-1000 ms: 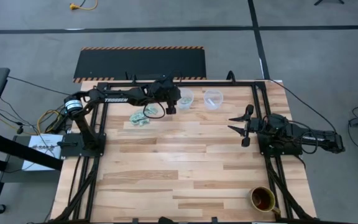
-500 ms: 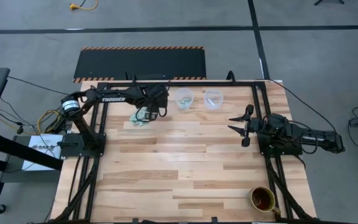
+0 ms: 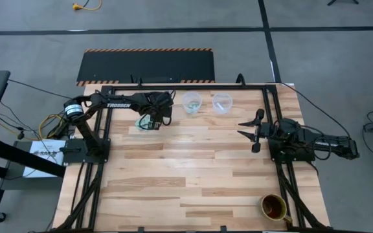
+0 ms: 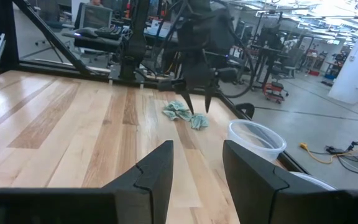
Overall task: Pick and place Stevia / Truvia into bins
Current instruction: Put the stevia packet into the left transparent container
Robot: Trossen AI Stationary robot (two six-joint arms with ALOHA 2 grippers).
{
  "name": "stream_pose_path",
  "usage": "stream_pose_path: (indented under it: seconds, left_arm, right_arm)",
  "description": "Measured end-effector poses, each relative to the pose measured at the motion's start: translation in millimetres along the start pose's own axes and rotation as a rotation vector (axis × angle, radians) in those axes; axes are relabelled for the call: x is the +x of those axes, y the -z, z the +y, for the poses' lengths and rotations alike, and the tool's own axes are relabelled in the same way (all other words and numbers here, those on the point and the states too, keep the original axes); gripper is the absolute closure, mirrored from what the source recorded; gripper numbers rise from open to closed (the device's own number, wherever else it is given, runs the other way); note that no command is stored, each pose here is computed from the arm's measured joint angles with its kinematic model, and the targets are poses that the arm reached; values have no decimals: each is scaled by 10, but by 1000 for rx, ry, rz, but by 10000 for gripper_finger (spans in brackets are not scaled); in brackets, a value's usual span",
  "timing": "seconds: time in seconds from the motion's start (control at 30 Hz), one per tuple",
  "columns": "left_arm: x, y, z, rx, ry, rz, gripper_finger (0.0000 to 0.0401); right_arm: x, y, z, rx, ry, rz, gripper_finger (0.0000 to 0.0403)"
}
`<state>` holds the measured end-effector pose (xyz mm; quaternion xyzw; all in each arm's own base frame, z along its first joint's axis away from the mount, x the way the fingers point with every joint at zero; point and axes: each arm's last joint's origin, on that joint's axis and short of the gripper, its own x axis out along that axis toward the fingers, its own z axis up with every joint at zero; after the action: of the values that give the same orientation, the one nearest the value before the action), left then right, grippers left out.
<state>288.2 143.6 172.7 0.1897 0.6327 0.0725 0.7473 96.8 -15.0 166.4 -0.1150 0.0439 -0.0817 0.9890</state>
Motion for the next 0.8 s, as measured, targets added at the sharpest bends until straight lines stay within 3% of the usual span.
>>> stream_pose_path:
  seconds: [0.8]
  left_arm:
    - [156, 17, -55, -1, 10, 14, 244]
  right_arm:
    - [0, 0, 0, 0, 0, 0, 269]
